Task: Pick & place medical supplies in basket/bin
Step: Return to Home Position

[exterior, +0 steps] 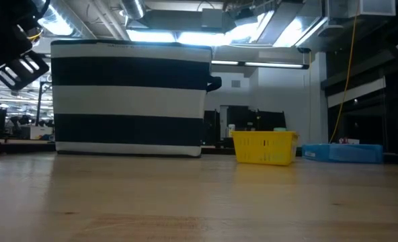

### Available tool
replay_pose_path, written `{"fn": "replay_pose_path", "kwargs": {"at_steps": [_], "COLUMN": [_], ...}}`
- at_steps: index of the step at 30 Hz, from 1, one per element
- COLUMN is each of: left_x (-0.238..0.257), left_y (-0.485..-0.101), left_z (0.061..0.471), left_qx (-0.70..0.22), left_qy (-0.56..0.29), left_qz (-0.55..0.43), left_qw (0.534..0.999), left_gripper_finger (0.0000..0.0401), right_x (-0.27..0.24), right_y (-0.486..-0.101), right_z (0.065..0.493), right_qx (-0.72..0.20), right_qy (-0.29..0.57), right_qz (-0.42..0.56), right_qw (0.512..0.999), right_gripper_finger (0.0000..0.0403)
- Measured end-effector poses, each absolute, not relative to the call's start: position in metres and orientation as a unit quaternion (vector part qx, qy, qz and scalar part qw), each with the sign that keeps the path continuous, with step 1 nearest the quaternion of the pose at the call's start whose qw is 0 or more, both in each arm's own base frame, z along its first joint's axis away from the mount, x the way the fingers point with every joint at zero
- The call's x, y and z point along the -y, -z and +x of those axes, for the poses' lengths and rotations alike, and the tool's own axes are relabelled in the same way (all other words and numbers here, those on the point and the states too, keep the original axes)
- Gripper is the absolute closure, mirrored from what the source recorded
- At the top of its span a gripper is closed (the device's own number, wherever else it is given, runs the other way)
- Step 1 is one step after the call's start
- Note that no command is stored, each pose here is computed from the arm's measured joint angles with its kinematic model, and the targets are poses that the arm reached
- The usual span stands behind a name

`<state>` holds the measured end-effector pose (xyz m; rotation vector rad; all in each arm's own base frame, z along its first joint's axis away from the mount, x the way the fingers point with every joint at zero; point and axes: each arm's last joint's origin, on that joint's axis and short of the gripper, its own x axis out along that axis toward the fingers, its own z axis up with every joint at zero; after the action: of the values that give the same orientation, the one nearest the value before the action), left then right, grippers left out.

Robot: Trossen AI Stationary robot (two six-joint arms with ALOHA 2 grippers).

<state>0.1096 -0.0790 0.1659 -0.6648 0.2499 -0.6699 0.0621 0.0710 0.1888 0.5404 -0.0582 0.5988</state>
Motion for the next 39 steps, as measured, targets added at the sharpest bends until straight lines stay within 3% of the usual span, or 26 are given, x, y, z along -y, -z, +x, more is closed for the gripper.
{"fn": "replay_pose_path", "kwargs": {"at_steps": [8, 20, 39], "left_x": [0.066, 0.042, 0.020], "left_y": [-0.163, -0.176, -0.169], "left_z": [0.105, 0.092, 0.095], "left_qx": [-0.131, -0.039, -0.024], "left_qy": [0.282, 0.246, 0.112], "left_qz": [-0.318, -0.336, -0.339], "left_qw": [0.896, 0.909, 0.934], "left_gripper_finger": [0.0187, 0.0185, 0.0189], "right_x": [-0.070, -0.076, -0.060], "right_y": [-0.189, -0.167, -0.169], "right_z": [0.063, 0.067, 0.079], "right_qx": [0.031, -0.064, -0.047], "right_qy": [-0.277, -0.263, -0.253], "right_qz": [0.265, 0.187, 0.198], "right_qw": [0.923, 0.944, 0.946], "right_gripper_finger": [0.0214, 0.0214, 0.0214]}}
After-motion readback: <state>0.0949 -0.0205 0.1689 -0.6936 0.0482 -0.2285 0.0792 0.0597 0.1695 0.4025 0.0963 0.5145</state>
